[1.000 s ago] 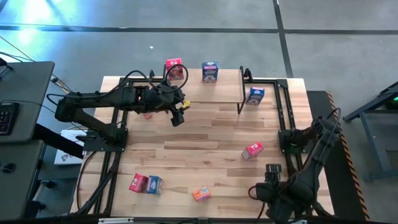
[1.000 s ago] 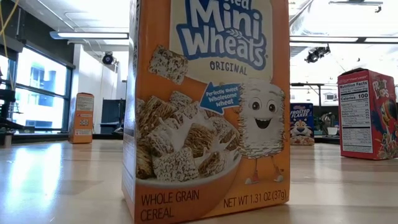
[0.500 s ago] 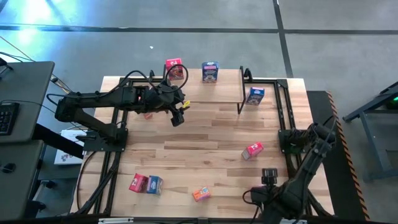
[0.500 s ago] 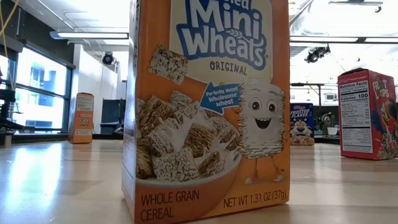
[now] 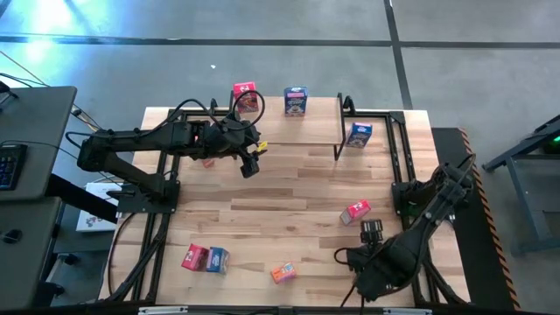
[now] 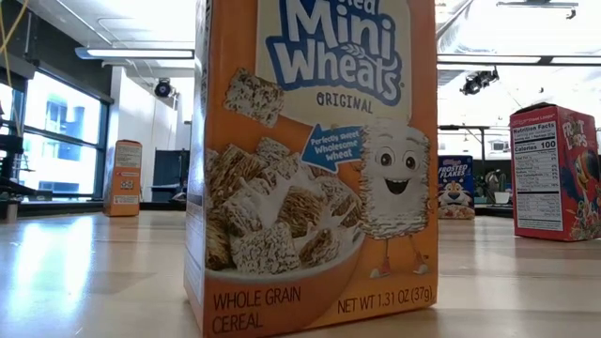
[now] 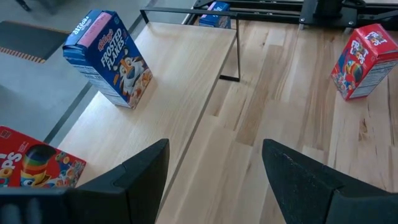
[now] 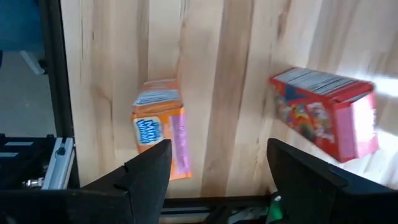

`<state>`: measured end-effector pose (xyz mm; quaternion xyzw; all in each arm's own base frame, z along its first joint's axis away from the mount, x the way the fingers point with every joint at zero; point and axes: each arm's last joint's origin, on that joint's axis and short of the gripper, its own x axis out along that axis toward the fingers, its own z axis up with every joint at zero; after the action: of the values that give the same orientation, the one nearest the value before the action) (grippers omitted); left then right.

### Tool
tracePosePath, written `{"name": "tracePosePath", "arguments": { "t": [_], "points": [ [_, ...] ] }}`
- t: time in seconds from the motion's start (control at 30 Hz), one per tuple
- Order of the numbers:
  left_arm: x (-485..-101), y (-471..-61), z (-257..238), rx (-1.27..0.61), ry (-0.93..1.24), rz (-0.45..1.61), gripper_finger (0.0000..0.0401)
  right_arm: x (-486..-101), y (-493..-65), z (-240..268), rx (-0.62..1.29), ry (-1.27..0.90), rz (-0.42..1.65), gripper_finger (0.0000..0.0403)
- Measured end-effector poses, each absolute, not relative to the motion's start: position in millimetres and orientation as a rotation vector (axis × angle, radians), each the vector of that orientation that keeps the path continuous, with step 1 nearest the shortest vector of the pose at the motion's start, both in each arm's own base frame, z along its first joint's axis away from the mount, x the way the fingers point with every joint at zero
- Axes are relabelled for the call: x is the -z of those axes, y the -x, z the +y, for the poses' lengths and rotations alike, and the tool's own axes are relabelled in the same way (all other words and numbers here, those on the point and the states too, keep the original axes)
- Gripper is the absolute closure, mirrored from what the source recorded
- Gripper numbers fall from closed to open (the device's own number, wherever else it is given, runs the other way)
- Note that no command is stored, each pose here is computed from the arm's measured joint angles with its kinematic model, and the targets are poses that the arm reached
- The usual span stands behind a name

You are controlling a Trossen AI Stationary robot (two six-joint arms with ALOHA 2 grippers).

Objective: Stack cereal on shelf
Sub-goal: Put the right orange cereal box on the shelf

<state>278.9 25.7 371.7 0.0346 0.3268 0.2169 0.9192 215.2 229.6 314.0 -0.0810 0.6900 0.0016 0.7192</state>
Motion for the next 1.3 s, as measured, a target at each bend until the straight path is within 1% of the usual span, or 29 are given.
{"name": "tracePosePath", "arguments": {
  "t": [0.5,0.7,0.97,1.13,1.3],
  "points": [
    [-372,-279,26,-0.446,-0.072,0.672,0.0153,-373,-187,185,0.048,0.143,1.215,0.0147],
    [-372,-279,26,-0.446,-0.072,0.672,0.0153,-397,-169,163,0.082,0.081,1.089,0.0147],
    [-372,-279,26,-0.446,-0.072,0.672,0.0153,-416,-152,142,0.105,0.021,0.979,0.0147],
    [-372,-279,26,-0.446,-0.072,0.672,0.0153,-429,-141,130,0.051,-0.024,0.897,0.0147],
    [-372,-279,26,-0.446,-0.071,0.672,0.0153,-454,-133,122,-0.1,-0.049,0.695,0.0147]
  ]
}}
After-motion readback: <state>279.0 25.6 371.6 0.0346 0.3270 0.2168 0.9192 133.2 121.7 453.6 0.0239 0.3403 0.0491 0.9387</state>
